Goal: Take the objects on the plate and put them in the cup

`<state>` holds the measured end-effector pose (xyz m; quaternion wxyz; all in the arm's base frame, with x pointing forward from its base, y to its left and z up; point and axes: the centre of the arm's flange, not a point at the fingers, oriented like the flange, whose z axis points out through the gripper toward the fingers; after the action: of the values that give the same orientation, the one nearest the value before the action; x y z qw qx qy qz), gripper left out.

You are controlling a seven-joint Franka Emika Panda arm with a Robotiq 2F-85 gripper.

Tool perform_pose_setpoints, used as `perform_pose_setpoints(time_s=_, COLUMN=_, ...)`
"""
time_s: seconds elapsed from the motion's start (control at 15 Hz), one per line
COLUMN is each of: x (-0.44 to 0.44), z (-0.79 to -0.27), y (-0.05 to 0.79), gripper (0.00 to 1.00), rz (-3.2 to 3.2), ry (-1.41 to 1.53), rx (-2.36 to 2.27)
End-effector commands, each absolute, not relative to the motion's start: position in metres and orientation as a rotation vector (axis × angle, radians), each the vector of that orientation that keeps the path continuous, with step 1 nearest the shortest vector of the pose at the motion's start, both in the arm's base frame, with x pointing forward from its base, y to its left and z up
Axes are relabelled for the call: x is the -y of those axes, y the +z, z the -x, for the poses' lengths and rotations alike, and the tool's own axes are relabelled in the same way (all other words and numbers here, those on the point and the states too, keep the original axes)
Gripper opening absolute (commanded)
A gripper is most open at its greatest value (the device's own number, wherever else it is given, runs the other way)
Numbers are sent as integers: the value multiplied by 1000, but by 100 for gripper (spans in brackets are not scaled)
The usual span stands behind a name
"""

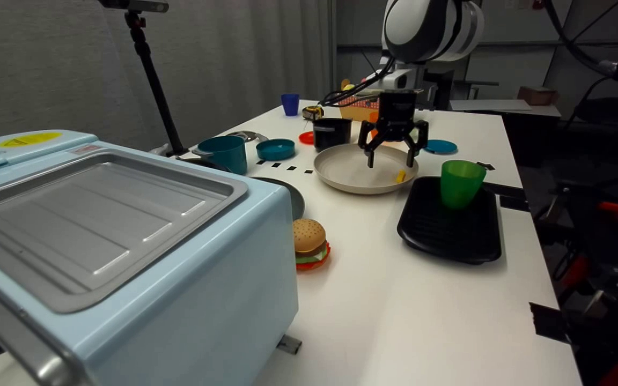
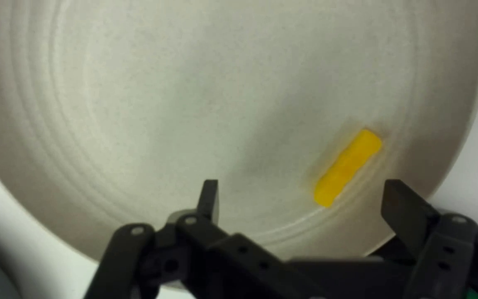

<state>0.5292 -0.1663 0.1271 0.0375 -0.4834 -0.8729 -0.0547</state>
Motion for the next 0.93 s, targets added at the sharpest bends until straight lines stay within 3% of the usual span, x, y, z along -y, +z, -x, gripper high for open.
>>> perform_pose_setpoints(time_s=0.0, x=173, z=-535, y=113, gripper=100, rz=1521, ry=-147, rx=2677)
perform_pose_setpoints(time_s=0.67, x=179, z=-535, y=92, gripper=100, rz=1522, ry=-140, rx=2650)
perform_pose_setpoints(time_s=0.73, x=179, z=-536, y=91, gripper=94, rz=1522, ry=-140, rx=2650)
perform_pose_setpoints(time_s=0.8, x=180, z=-536, y=91, gripper=72, rz=1521, ry=-141, rx=2653)
perform_pose_setpoints(time_s=0.87, x=180, z=-536, y=91, gripper=70, rz=1519, ry=-141, rx=2656)
